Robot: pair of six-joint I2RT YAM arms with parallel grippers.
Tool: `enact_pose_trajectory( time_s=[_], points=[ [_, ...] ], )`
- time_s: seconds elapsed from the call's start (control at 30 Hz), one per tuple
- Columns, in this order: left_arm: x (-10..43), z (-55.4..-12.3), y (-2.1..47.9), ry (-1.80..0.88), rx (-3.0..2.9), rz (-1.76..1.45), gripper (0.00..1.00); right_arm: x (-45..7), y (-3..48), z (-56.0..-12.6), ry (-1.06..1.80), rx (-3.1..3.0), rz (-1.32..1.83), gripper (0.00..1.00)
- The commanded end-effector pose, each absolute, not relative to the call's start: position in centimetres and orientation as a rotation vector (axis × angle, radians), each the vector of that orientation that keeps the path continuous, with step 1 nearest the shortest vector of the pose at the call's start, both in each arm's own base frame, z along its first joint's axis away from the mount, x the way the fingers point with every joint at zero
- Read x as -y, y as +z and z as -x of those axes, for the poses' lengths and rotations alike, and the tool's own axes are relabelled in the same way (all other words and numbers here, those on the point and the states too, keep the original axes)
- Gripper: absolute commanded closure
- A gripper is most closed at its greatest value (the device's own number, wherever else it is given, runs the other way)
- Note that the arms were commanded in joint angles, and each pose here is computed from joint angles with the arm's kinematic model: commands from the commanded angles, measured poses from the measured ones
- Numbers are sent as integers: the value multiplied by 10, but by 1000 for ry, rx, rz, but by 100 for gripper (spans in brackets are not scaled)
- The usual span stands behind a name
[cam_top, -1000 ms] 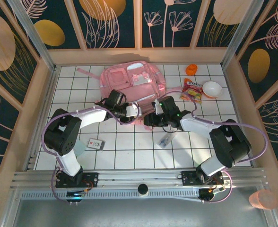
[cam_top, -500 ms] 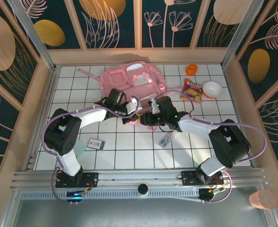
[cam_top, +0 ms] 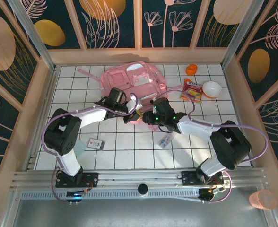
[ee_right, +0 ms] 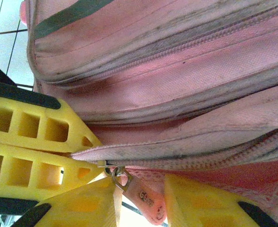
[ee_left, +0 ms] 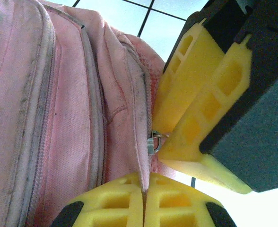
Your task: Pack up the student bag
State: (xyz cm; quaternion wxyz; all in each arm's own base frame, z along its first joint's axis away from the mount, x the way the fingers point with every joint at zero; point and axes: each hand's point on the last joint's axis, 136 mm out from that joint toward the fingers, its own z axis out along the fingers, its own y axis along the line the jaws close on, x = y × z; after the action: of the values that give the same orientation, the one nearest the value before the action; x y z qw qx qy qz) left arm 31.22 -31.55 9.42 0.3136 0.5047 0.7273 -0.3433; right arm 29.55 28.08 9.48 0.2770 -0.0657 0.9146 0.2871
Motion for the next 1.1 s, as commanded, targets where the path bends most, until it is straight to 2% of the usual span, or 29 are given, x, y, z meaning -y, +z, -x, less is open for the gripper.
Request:
enact_pose_trajectory(
  time_s=[0.0,0.23,0.4,0.67,0.87,0.97,1.07],
  points=[
    [326,-304,117,-1024,-1828,-1339,100,-274,106,-308,699,-2423,127,71],
    [327,-304,120,-1027,-1814,-1342,100,-284,101,-309,685,-2440,161,71],
    [325,-309,118,-975,-1830,-1336,100,-283,99,-309,655,-2455,166,85],
    [305,-321,108,-819,-1874,-1347,100,-233,90,-305,579,-2508,50,99],
    [297,-324,102,-750,-1898,-1361,100,-194,77,-303,479,-2563,27,100],
    [291,-324,104,-709,-1900,-1372,100,-198,80,-302,505,-2561,76,100],
    [280,-324,108,-669,-1894,-1372,100,-221,89,-296,650,-2531,144,100]
  ],
)
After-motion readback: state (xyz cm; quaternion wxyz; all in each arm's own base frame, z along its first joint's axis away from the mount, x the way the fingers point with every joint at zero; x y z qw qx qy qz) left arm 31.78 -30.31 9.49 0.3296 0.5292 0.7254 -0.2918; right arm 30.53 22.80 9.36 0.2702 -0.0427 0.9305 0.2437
